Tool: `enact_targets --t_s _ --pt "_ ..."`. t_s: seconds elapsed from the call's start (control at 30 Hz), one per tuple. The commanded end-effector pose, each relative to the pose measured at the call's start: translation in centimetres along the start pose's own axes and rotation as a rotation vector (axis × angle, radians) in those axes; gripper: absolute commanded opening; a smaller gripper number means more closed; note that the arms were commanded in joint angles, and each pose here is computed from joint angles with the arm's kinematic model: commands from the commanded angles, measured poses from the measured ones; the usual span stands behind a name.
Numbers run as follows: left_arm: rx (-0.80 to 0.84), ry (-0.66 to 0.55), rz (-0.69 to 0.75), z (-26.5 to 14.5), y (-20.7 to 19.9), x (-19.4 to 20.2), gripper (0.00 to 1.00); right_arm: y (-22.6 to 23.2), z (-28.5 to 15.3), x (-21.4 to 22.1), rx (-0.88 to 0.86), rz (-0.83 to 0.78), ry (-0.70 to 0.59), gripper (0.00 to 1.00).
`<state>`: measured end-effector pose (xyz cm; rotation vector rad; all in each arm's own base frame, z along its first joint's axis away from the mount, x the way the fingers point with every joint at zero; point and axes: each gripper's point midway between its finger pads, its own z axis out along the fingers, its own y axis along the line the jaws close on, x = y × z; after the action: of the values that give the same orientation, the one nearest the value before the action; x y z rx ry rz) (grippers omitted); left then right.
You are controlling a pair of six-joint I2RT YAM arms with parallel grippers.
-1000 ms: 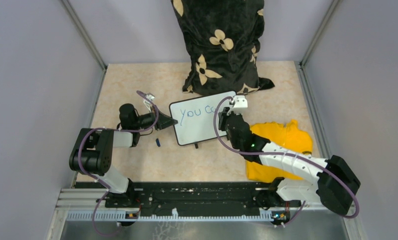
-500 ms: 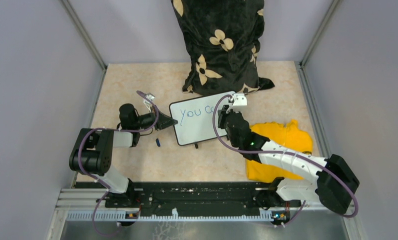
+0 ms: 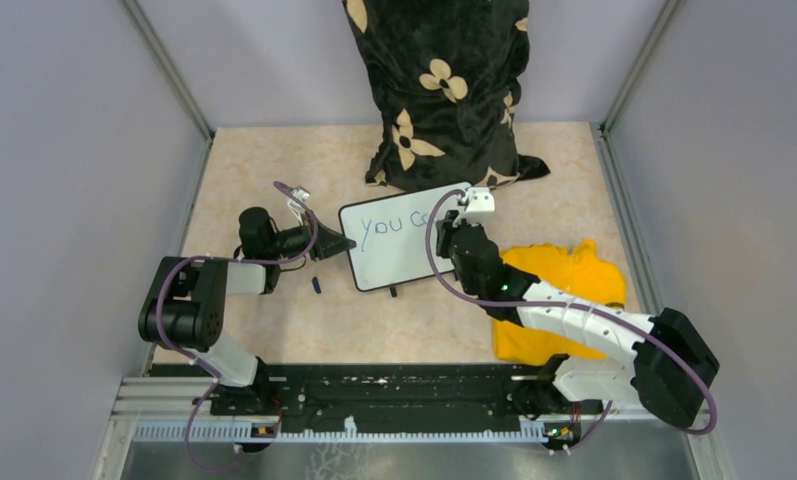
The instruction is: Write a sentence on the whiteboard
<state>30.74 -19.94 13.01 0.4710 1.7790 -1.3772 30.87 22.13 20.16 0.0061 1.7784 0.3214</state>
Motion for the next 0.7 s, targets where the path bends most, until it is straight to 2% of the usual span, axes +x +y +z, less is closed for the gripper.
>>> enact_targets --t_s 0.0,0.33,0.67 --pt "-0.023 0.020 -0.026 0.2 0.4 0.7 0.06 -0.1 -0.3 -1.0 -0.009 0.049 -0.030 0.00" --pt "-0.024 0.022 -0.029 0.3 0.5 0.7 0.06 -0.9 -0.8 0.0 0.000 0.049 -0.013 0.00" --pt "-0.026 0.026 -0.030 0.3 0.5 0.8 0.06 -0.3 -1.4 -3.6 -0.017 0.074 -0.090 0.00"
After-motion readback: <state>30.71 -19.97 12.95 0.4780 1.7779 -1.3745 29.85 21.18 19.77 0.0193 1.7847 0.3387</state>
